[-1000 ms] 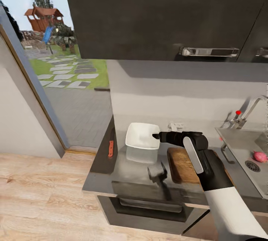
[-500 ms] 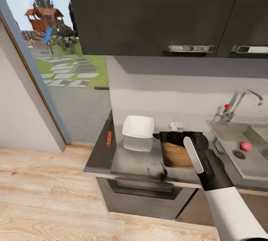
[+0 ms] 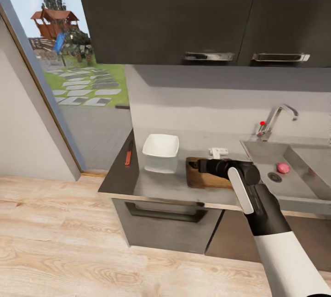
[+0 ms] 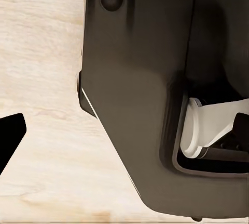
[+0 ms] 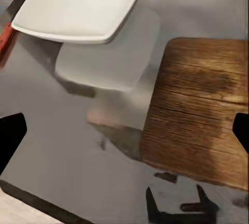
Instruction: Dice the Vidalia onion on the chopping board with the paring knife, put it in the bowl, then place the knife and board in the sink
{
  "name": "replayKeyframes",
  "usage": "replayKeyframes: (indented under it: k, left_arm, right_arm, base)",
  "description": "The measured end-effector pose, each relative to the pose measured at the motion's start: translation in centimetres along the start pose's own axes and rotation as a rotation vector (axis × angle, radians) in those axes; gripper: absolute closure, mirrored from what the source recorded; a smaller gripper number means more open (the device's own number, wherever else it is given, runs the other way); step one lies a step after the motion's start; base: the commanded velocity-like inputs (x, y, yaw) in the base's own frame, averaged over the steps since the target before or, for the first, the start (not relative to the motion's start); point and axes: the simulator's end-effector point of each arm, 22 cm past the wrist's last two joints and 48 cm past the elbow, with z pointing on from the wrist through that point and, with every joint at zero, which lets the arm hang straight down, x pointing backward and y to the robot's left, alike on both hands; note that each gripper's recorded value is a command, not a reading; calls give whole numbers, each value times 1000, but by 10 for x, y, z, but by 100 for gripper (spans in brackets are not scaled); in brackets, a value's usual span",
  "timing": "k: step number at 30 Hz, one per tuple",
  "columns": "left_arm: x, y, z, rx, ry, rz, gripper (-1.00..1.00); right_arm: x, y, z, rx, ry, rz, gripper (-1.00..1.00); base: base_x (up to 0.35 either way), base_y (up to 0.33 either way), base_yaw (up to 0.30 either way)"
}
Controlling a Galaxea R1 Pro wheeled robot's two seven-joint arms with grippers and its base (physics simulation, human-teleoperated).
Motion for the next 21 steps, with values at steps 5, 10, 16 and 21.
replayKeyframes:
  k: [5,10,16,21]
  left_arm:
    - [0,0,0,0,0,0,-100]
    - [0,0,0,0,0,0,-100]
    - [-1,0,0,0,-1,0,-100]
    - [-7,-1,1,1,-16,0,-100]
  right_arm:
    - [-14,5,-9,-6,-42,-15,-100]
    - [-29,12,-21,-13,-93,-32,-100]
    - [-37,11,-31,7,-171,-48,-100]
    - [-38,0,-43,72,-288,-90,-100]
  base:
    - [-293,-148,0]
    - [-294,-147,0]
    - [-243,-128,0]
    - [-28,-18,0]
